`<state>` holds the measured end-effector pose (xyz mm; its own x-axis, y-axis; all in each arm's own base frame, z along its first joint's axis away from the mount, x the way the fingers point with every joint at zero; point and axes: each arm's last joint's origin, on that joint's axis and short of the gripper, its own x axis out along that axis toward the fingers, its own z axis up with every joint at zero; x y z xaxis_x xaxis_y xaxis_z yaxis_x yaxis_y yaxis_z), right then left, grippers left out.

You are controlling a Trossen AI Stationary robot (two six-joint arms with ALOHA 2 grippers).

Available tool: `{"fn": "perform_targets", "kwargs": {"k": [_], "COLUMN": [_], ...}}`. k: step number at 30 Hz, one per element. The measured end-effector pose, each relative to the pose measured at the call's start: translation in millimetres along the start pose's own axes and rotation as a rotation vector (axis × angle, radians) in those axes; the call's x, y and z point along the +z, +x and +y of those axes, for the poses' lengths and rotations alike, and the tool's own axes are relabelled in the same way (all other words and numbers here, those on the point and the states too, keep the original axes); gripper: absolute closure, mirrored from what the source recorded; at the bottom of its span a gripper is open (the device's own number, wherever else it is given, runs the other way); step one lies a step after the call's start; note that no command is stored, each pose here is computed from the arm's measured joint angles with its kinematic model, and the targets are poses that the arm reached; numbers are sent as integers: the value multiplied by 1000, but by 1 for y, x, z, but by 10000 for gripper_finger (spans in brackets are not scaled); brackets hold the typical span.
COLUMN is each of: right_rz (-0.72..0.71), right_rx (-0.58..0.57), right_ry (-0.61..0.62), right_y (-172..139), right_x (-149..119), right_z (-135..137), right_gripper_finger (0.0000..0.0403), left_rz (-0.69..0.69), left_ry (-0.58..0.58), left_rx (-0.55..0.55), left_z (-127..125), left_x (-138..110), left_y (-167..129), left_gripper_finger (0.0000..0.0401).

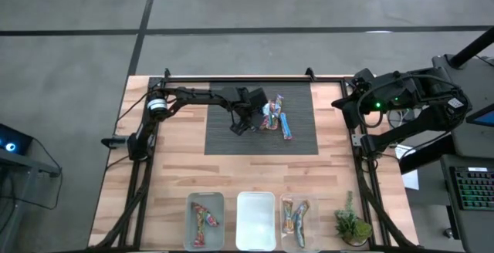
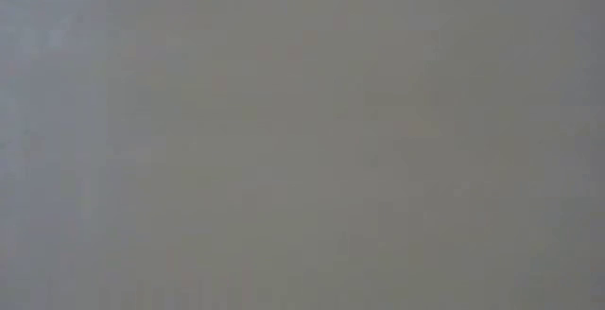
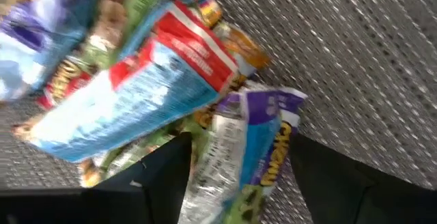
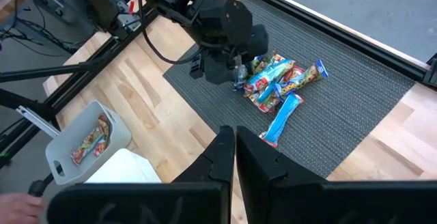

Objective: Pick and place Granola Bars by type
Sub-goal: Put the middle blue granola bar into the white bin

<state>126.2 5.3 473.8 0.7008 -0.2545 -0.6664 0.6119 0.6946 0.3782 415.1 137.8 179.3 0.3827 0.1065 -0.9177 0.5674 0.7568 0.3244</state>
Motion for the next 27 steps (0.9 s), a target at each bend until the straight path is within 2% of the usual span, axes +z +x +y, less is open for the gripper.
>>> {"fn": "perform_targets", "kwargs": {"k": [15,27], "right_rz": [0,16], "right_rx": [0,-19], "right_ry": [8,-1], "right_y": [0,6], "right_x": [0,-3], "right_z": [0,0], "right_gripper_finger": [394,394], "left_rz": [-15,-1], "left_ry": [0,-3], "left_rx": [23,0], "left_z": [4,2], "left_x": [2,1], "left_y": [-3,-3], "left_gripper_finger": [178,237]}}
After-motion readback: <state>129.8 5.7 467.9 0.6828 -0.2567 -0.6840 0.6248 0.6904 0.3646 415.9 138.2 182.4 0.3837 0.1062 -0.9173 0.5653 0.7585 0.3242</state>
